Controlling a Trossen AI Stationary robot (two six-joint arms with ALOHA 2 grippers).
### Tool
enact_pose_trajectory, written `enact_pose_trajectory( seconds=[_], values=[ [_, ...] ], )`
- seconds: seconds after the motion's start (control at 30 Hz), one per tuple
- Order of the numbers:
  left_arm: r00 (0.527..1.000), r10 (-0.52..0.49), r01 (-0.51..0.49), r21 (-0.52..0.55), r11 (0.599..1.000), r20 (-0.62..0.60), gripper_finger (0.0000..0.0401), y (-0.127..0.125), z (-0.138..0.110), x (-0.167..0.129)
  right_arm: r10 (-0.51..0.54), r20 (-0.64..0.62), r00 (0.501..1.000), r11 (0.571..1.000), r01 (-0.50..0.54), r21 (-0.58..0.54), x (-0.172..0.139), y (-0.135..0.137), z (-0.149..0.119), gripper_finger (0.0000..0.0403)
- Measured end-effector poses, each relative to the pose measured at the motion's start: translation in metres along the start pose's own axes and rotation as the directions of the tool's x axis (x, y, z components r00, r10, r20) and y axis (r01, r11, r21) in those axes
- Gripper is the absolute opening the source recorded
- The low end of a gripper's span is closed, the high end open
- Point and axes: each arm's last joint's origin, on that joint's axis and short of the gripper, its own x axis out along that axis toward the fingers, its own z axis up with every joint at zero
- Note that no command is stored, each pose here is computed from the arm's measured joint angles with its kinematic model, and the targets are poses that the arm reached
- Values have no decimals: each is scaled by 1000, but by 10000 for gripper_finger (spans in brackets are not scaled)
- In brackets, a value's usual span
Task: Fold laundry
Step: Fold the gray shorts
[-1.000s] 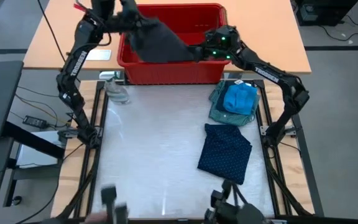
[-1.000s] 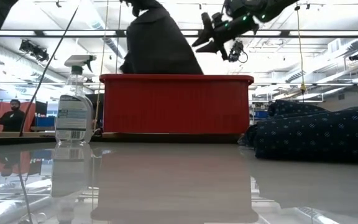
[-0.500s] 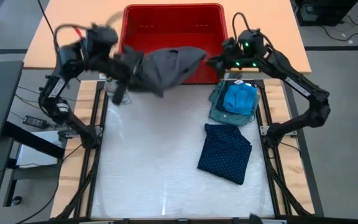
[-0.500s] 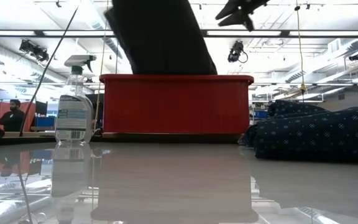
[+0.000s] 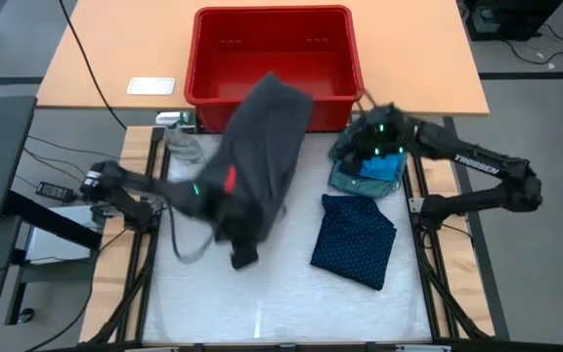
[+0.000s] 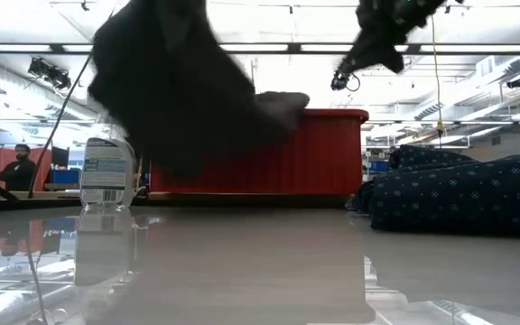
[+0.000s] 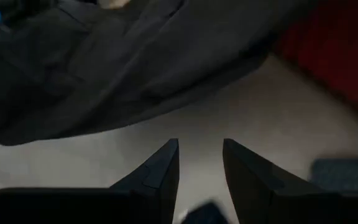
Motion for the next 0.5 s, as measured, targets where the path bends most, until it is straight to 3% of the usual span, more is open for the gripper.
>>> enact_pose_trajectory(
  seconds=[0.1, 0.23, 0.4, 0.5],
  values=[
    [1000, -7, 9, -79, 997, 24, 0, -13, -22, 48, 0, -48, 999, 999, 2, 36, 6, 1, -29, 132],
    [995, 49, -29, -224, 974, 84, 0, -16, -46, 83, 7, -91, 996, 996, 2, 94, 8, 2, -63, 132],
    [975, 115, -40, -358, 933, 189, 22, -15, -44, 86, 59, -122, 991, 991, -43, 128, 5, 8, -91, 132],
    [951, 159, -65, -330, 942, 267, 58, -14, -32, 77, 163, -112, 980, 981, -149, 126, 6, 17, -101, 132]
  ],
)
